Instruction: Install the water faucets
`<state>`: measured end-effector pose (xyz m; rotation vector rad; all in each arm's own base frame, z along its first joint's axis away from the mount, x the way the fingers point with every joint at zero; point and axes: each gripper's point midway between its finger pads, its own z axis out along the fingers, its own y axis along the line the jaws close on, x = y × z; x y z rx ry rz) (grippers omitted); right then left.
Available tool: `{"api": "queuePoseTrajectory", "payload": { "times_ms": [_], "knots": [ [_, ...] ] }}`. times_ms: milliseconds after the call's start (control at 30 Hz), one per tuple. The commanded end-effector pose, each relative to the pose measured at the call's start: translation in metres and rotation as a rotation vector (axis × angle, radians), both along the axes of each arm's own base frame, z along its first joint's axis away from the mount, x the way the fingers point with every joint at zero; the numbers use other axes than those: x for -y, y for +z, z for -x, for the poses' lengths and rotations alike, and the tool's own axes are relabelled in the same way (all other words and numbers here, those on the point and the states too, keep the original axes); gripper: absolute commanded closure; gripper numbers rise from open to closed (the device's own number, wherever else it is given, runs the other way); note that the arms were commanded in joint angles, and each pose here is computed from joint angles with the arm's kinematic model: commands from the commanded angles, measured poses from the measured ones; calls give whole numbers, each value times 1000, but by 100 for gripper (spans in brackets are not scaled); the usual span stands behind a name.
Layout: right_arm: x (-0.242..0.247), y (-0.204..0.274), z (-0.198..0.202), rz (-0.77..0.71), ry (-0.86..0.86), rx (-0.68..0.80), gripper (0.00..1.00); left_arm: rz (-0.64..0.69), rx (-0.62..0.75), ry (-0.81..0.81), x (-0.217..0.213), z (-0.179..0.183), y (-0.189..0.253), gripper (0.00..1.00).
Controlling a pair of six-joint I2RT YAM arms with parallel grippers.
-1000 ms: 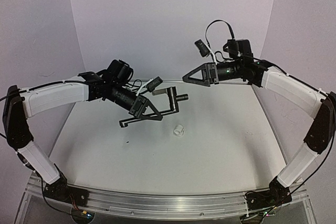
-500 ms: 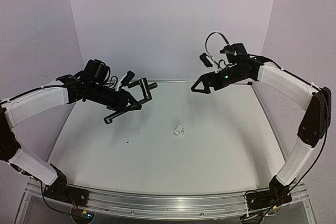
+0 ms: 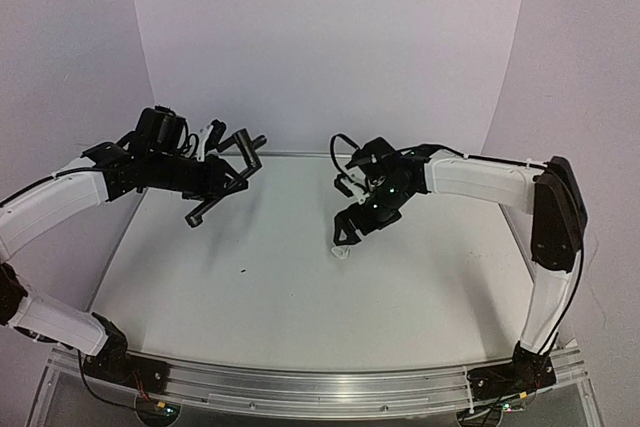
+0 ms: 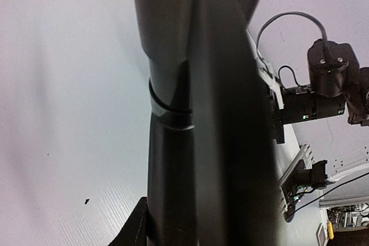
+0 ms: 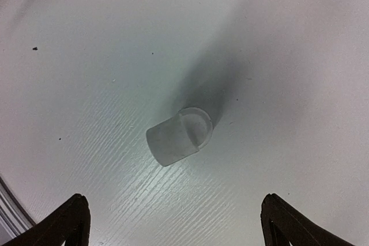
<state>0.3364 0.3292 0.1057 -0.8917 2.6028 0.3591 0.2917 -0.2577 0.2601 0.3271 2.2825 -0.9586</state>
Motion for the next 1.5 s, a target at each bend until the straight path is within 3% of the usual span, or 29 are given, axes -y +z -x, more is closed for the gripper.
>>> {"api": "queuePoseTrajectory", "payload": {
  "times_ms": [0,700,1467],
  "knots": [
    [-11,-3,-15,16,-136,21,2,68,110,42,-5,-3,37,100],
    [-29,-55,-34,106,-190,17,2,75,129,50,-9,-1,41,100],
    [-7,-52,-36,144,-198,34,2,69,132,40,-8,-1,38,100]
  ]
}}
